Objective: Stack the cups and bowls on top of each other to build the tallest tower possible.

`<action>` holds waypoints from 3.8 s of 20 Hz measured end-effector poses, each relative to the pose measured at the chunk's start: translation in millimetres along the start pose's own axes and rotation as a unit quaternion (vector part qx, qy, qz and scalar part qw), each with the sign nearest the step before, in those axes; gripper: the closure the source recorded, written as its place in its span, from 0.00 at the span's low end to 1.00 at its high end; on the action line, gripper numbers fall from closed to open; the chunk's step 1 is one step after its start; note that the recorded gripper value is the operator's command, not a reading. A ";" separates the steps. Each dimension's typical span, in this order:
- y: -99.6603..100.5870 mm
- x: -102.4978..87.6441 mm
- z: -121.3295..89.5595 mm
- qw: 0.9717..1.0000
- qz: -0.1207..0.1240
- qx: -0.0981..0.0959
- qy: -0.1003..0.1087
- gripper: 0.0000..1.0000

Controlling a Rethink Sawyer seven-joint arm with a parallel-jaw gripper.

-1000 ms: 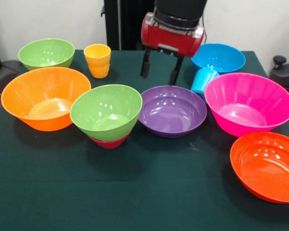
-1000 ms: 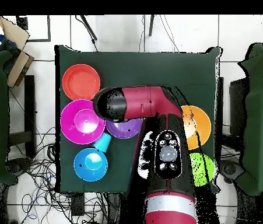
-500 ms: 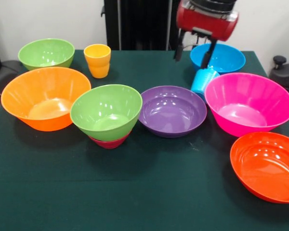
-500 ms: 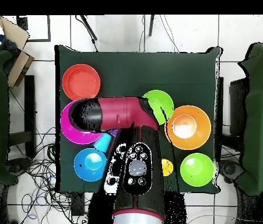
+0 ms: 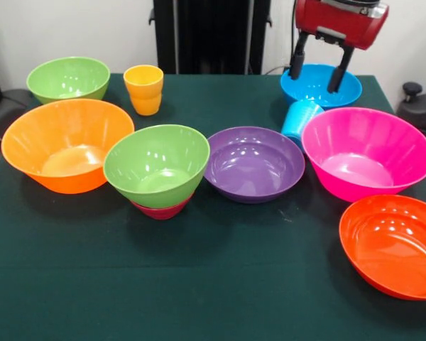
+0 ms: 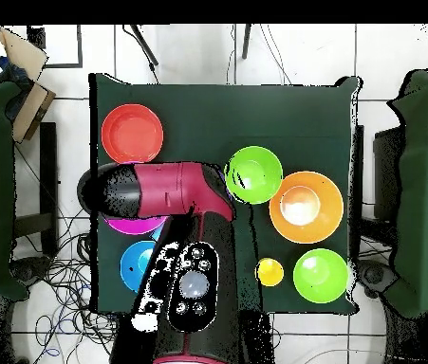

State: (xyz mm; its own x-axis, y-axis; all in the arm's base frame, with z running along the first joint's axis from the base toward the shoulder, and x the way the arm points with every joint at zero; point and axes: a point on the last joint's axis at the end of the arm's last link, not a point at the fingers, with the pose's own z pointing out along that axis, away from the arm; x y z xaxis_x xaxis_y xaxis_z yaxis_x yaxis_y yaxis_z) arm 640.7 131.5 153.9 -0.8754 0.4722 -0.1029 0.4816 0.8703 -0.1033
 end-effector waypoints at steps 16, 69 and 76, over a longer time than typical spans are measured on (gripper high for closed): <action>-39.7 -49.2 -9.1 0.997 0.071 -0.023 -0.034 0.00; -65.3 -46.5 128.9 0.973 0.224 0.036 -0.049 0.00; -58.9 -55.2 126.1 0.971 0.232 0.027 -0.053 0.00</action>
State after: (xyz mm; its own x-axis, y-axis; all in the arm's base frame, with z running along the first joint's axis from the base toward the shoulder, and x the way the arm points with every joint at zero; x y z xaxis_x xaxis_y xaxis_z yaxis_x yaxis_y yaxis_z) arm 665.8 36.5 40.9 -0.5553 0.7927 -0.2515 0.8275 0.5568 -0.0721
